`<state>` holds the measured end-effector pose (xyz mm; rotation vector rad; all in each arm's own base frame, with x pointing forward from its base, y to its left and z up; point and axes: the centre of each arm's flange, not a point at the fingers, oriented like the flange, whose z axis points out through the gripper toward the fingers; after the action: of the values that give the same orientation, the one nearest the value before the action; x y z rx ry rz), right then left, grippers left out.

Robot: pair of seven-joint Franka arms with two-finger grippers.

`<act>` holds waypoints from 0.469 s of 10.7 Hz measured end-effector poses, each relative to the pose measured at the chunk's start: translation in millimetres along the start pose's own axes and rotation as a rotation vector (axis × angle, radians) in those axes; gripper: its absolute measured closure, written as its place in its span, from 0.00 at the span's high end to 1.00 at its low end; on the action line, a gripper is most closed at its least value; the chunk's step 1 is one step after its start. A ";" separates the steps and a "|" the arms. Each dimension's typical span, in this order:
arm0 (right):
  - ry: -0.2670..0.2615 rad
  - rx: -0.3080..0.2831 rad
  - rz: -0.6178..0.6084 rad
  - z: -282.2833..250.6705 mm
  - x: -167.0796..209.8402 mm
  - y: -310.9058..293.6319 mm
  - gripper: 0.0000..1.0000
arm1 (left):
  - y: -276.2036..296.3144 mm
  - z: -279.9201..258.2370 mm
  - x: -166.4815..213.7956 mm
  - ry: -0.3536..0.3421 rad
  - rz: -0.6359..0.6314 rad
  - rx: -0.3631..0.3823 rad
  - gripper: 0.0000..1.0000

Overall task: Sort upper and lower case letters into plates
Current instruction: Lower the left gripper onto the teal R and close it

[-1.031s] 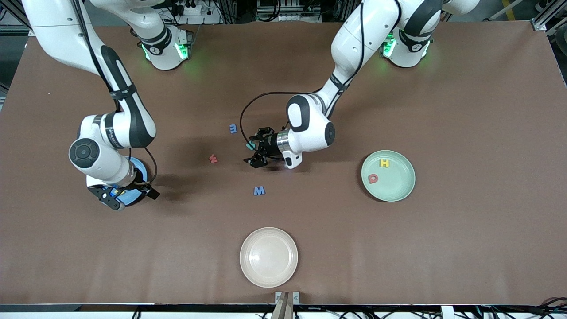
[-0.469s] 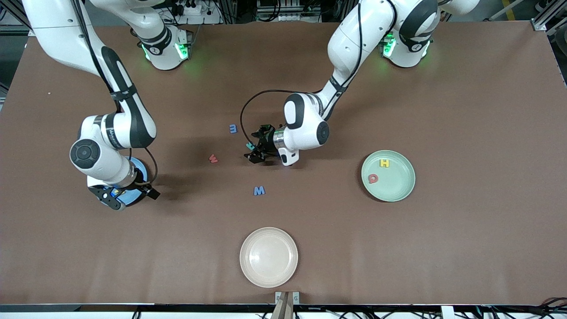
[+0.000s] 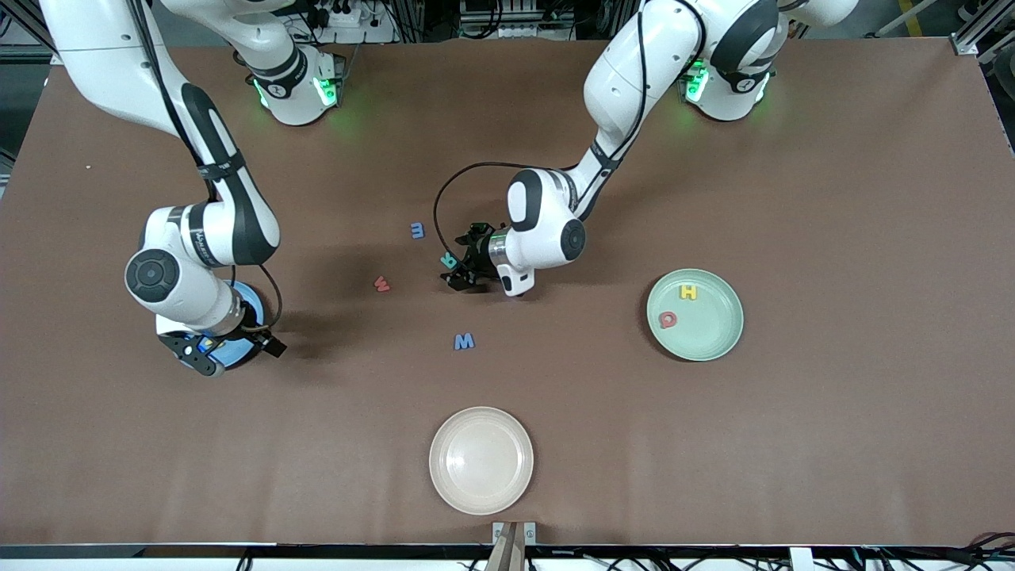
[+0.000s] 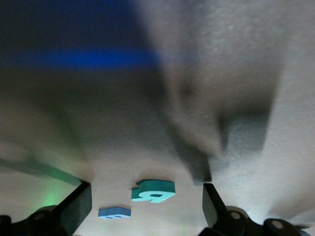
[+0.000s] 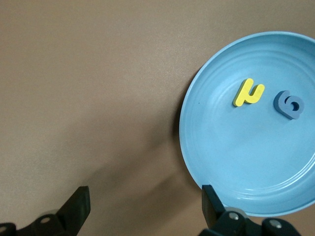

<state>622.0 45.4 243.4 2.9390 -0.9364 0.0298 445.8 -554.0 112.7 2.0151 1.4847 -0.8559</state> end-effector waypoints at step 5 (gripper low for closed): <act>0.000 0.000 0.000 0.1 0.1 0.2 1.00 | -1.8 3.9 -5.6 -0.003 -0.004 0.004 0.85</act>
<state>622.1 45.2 243.2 2.9386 -0.9368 0.0297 442.1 -559.8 114.1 2.0135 1.4867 -0.8633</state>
